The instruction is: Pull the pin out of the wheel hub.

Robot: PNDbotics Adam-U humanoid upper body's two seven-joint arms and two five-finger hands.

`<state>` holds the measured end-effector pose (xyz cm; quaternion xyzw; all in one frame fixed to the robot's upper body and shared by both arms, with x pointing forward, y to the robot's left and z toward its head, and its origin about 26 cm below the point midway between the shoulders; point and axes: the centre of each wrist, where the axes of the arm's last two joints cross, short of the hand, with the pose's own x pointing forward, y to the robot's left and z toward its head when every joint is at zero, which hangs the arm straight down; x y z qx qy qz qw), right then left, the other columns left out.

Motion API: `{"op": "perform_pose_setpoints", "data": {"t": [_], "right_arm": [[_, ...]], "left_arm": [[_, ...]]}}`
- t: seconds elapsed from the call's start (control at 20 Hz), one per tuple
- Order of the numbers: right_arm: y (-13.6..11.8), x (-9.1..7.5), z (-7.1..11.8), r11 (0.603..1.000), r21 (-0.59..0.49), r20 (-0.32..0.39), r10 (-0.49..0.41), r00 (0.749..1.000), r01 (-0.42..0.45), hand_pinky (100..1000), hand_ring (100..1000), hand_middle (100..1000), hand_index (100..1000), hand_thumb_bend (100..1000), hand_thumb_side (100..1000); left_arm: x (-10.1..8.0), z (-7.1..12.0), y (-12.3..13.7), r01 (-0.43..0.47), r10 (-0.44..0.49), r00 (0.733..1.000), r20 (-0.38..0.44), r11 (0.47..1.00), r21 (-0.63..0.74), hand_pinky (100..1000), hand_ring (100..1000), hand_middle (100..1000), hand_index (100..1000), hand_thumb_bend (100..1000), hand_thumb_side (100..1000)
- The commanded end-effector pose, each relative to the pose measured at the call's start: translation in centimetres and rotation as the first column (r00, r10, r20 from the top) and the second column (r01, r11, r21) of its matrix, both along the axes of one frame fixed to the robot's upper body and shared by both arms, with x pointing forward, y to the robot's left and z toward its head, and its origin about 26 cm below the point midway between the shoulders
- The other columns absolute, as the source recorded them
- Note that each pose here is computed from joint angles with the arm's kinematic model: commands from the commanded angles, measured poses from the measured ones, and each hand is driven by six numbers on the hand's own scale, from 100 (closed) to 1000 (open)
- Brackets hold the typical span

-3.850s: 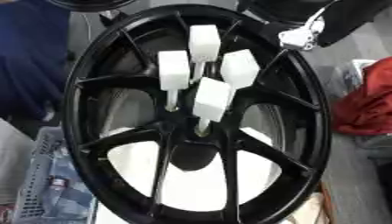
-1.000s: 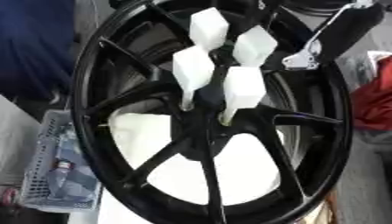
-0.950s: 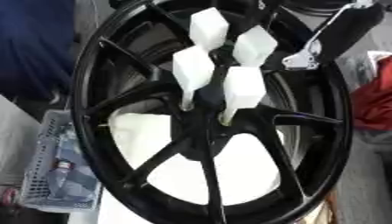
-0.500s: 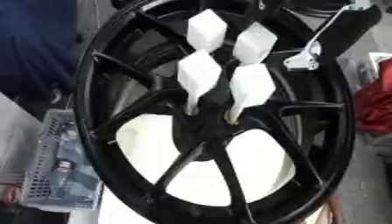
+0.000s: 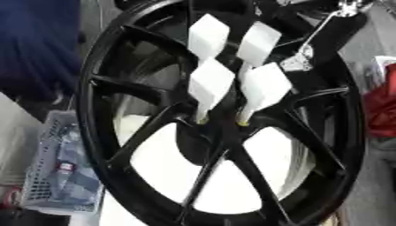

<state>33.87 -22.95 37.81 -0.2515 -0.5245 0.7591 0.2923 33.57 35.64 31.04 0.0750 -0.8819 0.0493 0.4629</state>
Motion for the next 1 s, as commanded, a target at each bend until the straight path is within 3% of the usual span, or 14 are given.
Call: {"op": "perform_pose_setpoints", "data": {"t": [0.05, 0.4, 0.75, 1.0], "right_arm": [[-0.2, -0.3, 1.1, 1.0, 0.007, 0.034, 0.0, 0.999, 0.0, 866, 861, 726, 780, 219, 189], [-0.1, -0.3, 1.5, 0.998, 0.068, 0.081, 0.013, 0.997, -0.019, 836, 777, 485, 568, 100, 113], [-0.7, 0.3, 2.6, 0.985, 0.173, 0.11, 0.003, 0.994, -0.022, 825, 746, 436, 525, 100, 100], [-2.3, 0.1, 4.3, 0.947, 0.322, 0.132, -0.033, 0.991, -0.011, 825, 731, 416, 514, 100, 100]], "left_arm": [[-0.5, 1.3, 0.1, -0.005, 0.004, 0.999, 0.033, 1.0, 0.016, 747, 793, 823, 833, 632, 835], [-0.5, 1.3, 0.1, -0.008, 0.008, 0.999, 0.033, 1.0, 0.007, 748, 794, 823, 832, 626, 841], [-0.5, 1.3, 0.2, -0.017, 0.017, 0.999, 0.028, 1.0, 0.004, 749, 794, 823, 832, 622, 844], [-0.5, 1.2, 0.4, -0.024, 0.024, 0.999, 0.023, 1.0, 0.001, 750, 794, 823, 832, 617, 848]]}}
